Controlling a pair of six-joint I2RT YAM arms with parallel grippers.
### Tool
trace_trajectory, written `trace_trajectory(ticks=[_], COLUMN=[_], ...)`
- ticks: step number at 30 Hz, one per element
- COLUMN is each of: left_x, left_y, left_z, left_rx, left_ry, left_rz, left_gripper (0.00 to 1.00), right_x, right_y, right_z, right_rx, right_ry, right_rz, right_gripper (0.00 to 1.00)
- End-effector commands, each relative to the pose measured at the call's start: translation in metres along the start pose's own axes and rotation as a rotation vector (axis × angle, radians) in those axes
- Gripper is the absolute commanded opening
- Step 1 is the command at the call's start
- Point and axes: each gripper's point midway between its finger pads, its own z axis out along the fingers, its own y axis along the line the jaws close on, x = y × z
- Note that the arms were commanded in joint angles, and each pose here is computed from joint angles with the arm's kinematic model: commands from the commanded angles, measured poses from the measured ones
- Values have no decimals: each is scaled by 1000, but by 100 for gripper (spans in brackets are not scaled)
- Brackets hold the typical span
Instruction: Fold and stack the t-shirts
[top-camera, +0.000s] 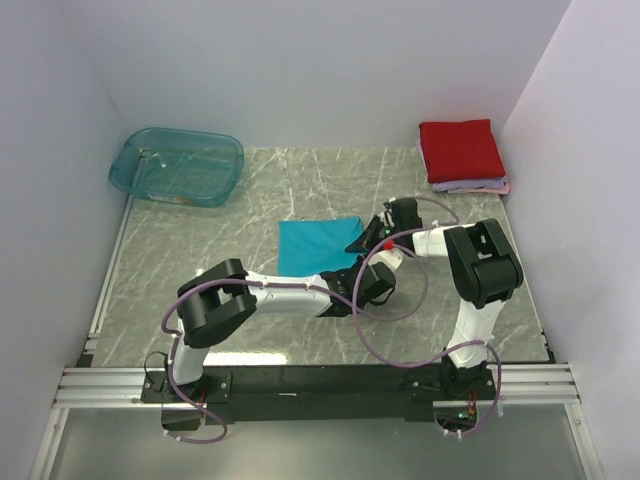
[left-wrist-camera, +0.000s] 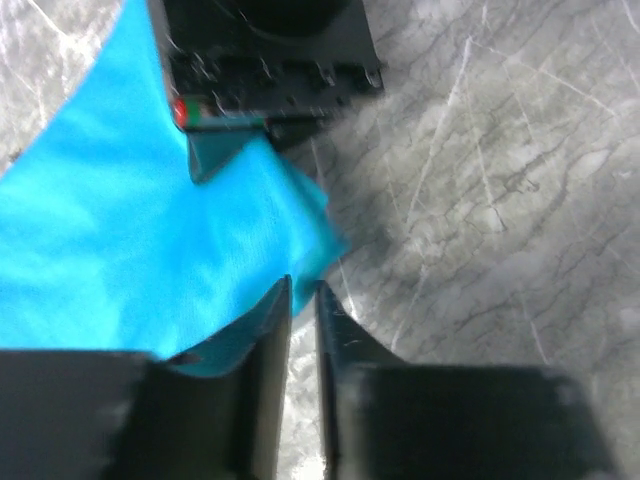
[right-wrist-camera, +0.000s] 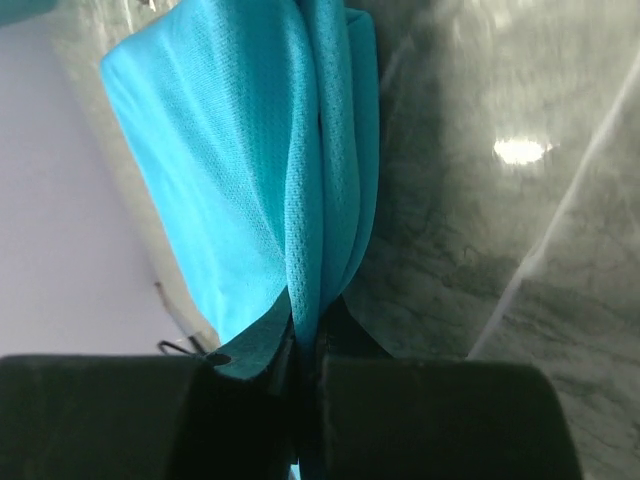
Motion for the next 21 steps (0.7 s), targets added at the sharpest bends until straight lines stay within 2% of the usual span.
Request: trace_trajectory(ticks=[1,3,4,7,9,12,16,21], left_x=[-27,-25,-22,-12,-10,2,14,50], left_y=[1,7,7,7,4,12,41,108], left_z=[-14,-17,-18,-28,-36,-47,-54,-53], left_rx=[43,49,52,75,107,120,107,47], left_ry=[-32,-6,7,64,96,163,244,477], left_rz=[-101,-135,-147,-172,-205,-240,-329,-486], left_gripper=[30,42,55,76,84,90,93,95], right_x=[-17,-20,-25,-33,-47,-66,-92,-132], right_y=[4,3,4,3,7,6,0,-2], right_z=[-3,-5,-6,-10,-13,-20,-39,-60], right_rx=[49,71,87,135,164,247,383,523], right_ry=[-27,-24,-26,-9,-29,-47,-55,-86], right_rz=[-135,-168,-205,-263,-303,-378,-514,-652], right_gripper=[0,0,0,0,0,0,0,0])
